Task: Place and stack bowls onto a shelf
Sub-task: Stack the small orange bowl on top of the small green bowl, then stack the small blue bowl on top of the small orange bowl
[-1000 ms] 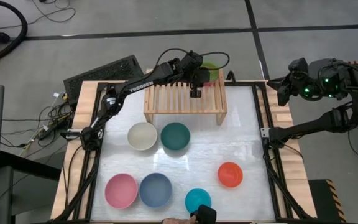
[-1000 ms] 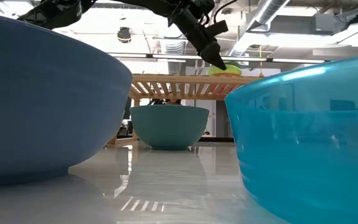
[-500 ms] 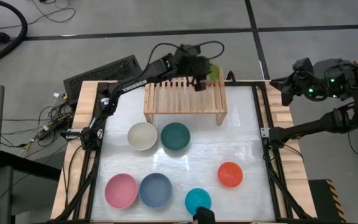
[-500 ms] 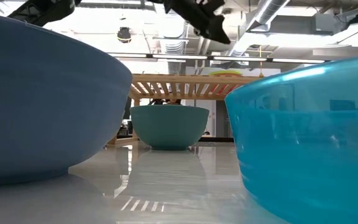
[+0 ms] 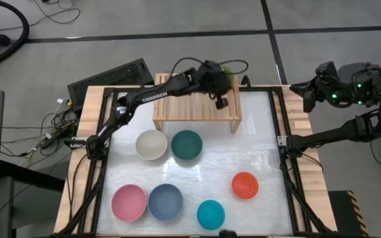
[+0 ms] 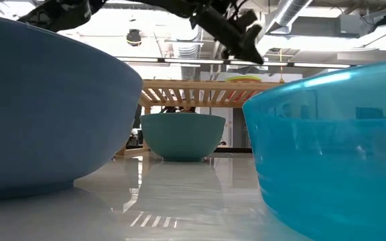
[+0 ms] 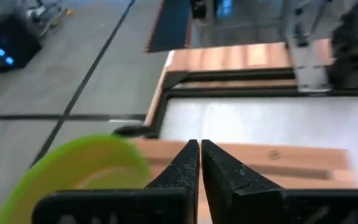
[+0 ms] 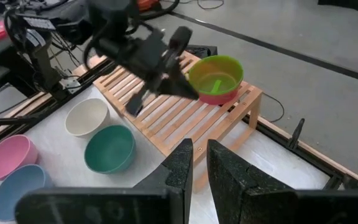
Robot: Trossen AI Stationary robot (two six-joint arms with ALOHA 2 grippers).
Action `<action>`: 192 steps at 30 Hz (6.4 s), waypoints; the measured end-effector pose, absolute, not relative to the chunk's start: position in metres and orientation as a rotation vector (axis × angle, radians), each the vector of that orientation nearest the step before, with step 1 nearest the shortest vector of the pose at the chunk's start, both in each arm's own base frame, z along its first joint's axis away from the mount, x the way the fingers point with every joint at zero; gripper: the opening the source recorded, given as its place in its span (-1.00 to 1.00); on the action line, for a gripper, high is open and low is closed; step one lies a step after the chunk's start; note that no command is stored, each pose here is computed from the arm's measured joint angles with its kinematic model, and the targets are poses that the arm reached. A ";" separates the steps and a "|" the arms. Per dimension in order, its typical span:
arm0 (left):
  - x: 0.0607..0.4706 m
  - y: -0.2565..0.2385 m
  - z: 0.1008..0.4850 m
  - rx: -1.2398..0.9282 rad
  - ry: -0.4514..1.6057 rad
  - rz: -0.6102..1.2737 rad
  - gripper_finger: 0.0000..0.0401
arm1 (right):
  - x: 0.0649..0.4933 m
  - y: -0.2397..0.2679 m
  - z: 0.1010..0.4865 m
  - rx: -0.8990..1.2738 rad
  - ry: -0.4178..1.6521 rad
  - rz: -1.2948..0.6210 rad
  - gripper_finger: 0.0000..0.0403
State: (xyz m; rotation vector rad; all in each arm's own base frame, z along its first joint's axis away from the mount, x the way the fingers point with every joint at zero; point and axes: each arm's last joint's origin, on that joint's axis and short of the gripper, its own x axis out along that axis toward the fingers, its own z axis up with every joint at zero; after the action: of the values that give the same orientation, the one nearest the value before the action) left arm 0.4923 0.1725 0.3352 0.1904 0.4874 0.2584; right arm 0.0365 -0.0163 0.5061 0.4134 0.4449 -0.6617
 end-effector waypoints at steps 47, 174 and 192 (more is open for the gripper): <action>0.502 -0.099 0.234 0.795 0.297 -0.635 -0.09 | 0.032 -0.012 0.506 0.494 0.461 -0.531 -0.62; 0.477 0.215 0.320 0.383 0.615 0.249 -0.81 | 0.027 -0.016 0.507 0.359 0.430 -0.670 -0.62; 0.470 0.215 0.357 0.473 0.480 0.400 -0.28 | 0.027 -0.016 0.507 0.359 0.431 -0.670 -0.62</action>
State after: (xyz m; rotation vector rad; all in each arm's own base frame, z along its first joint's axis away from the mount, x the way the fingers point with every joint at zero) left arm 0.4700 0.2149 0.3571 0.4728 0.4797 0.3997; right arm 0.0266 -0.0158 0.5066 0.3586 0.4306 -0.6704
